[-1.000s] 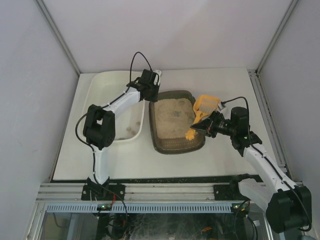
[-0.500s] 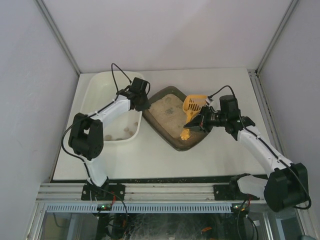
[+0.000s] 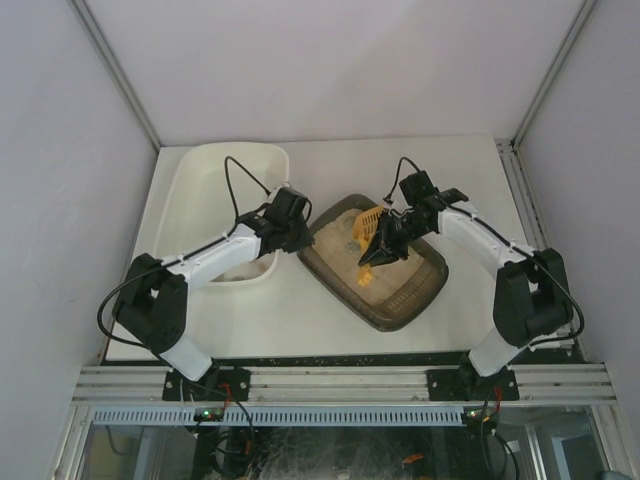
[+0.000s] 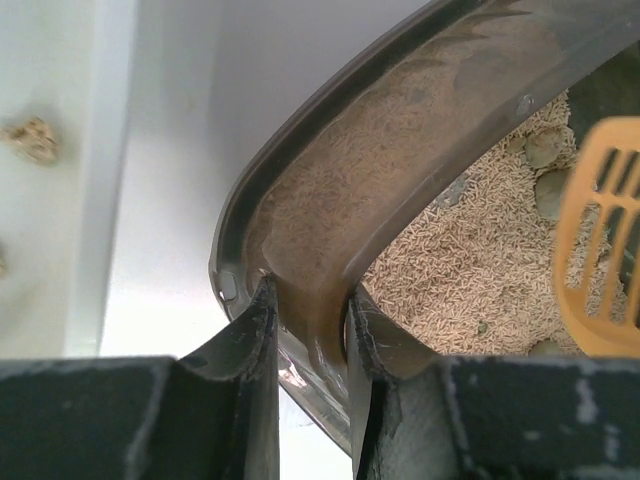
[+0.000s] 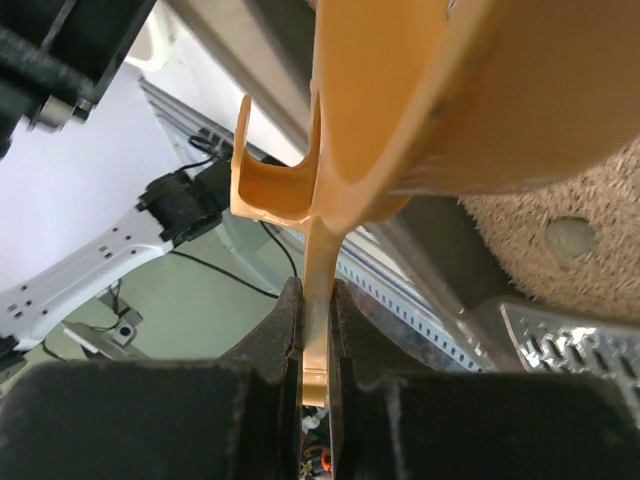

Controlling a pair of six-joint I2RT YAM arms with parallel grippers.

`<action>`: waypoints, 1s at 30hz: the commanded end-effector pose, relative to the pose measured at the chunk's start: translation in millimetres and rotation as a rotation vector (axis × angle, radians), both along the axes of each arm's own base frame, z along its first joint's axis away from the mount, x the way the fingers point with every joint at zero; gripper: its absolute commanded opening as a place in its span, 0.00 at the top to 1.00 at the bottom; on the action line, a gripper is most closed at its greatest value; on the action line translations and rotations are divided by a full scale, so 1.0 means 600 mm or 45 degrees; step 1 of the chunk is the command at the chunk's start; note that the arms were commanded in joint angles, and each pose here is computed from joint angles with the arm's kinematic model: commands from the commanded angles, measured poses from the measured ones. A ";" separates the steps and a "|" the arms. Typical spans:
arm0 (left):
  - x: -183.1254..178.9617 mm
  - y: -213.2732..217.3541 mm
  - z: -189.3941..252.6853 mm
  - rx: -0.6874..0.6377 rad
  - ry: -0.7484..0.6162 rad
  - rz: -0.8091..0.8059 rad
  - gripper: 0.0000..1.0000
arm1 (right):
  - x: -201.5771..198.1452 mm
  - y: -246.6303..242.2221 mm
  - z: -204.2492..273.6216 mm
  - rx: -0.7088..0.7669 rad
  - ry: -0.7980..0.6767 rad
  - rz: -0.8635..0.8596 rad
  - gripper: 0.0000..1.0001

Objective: Clean the litter box

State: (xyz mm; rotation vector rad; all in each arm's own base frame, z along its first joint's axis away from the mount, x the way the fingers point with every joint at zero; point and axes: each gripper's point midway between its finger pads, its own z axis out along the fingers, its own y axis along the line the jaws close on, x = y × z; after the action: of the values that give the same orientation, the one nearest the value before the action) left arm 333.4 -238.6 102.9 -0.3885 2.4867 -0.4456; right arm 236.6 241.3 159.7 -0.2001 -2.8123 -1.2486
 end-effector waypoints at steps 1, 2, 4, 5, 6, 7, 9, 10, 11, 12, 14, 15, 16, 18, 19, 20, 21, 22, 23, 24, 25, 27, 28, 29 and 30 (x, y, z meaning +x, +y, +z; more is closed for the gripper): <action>-0.056 -0.072 0.027 -0.281 0.098 -0.086 1.00 | -0.008 -0.008 -0.021 -0.128 0.032 0.096 1.00; -0.057 -0.072 0.028 -0.284 0.095 -0.082 1.00 | -0.007 -0.008 -0.028 -0.144 0.044 0.100 1.00; -0.056 -0.070 0.032 -0.284 0.084 -0.077 1.00 | -0.007 -0.010 -0.037 -0.174 0.056 0.100 1.00; -0.055 -0.070 0.034 -0.286 0.082 -0.075 1.00 | -0.010 -0.011 -0.042 -0.195 0.062 0.109 1.00; -0.054 -0.070 0.035 -0.285 0.077 -0.071 1.00 | -0.012 -0.012 -0.045 -0.221 0.068 0.117 1.00; -0.053 -0.070 0.038 -0.288 0.073 -0.068 1.00 | -0.015 -0.013 -0.047 -0.247 0.066 0.126 1.00; -0.052 -0.071 0.039 -0.291 0.076 -0.064 1.00 | -0.021 -0.017 -0.054 -0.301 0.065 0.134 1.00; -0.052 -0.072 0.039 -0.294 0.079 -0.062 1.00 | -0.021 -0.021 -0.057 -0.333 0.056 0.132 1.00; -0.051 -0.072 0.039 -0.295 0.082 -0.057 1.00 | -0.020 -0.026 -0.062 -0.374 0.042 0.130 1.00; -0.052 -0.073 0.039 -0.298 0.087 -0.057 1.00 | -0.019 -0.029 -0.067 -0.402 0.030 0.128 1.00; -0.053 -0.075 0.041 -0.306 0.092 -0.062 1.00 | -0.017 -0.025 -0.073 -0.413 0.021 0.135 1.00; -0.053 -0.075 0.042 -0.310 0.092 -0.057 1.00 | -0.015 -0.022 -0.076 -0.408 0.023 0.135 1.00; -0.053 -0.076 0.044 -0.314 0.086 -0.058 1.00 | -0.012 -0.019 -0.080 -0.407 0.022 0.133 1.00; -0.053 -0.075 0.046 -0.316 0.082 -0.056 1.00 | -0.002 -0.016 -0.090 -0.416 0.014 0.119 1.00; -0.053 -0.075 0.048 -0.319 0.076 -0.058 1.00 | 0.007 -0.011 -0.095 -0.409 -0.009 0.115 1.00; -0.051 -0.073 0.048 -0.312 0.065 -0.056 1.00 | 0.015 -0.007 -0.099 -0.405 -0.027 0.109 1.00; -0.050 -0.072 0.049 -0.309 0.058 -0.056 1.00 | 0.022 -0.002 -0.103 -0.401 -0.042 0.102 1.00; -0.049 -0.070 0.048 -0.303 0.052 -0.052 1.00 | 0.028 0.003 -0.106 -0.384 -0.050 0.100 1.00; -0.050 -0.070 0.047 -0.302 0.052 -0.053 1.00 | 0.033 0.009 -0.109 -0.368 -0.058 0.098 1.00; -0.049 -0.069 0.047 -0.301 0.046 -0.054 1.00 | 0.040 0.012 -0.113 -0.363 -0.062 0.088 1.00; -0.049 -0.069 0.047 -0.300 0.043 -0.054 1.00 | 0.046 0.015 -0.117 -0.354 -0.064 0.082 1.00; -0.048 -0.068 0.049 -0.301 0.031 -0.053 1.00 | 0.057 0.022 -0.124 -0.329 -0.080 0.078 1.00; -0.048 -0.068 0.049 -0.301 0.030 -0.054 1.00 | 0.062 0.026 -0.126 -0.312 -0.087 0.077 1.00; -0.047 -0.067 0.049 -0.298 0.027 -0.054 1.00 | 0.067 0.032 -0.127 -0.289 -0.095 0.078 1.00; -0.047 -0.067 0.049 -0.298 0.022 -0.051 1.00 | 0.071 0.038 -0.127 -0.270 -0.104 0.078 1.00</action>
State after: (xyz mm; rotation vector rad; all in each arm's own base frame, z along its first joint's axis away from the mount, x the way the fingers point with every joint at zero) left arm 317.1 -248.7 105.0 -0.3908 2.4986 -0.5026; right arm 246.8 242.5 73.8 -0.1094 -2.9323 -0.7919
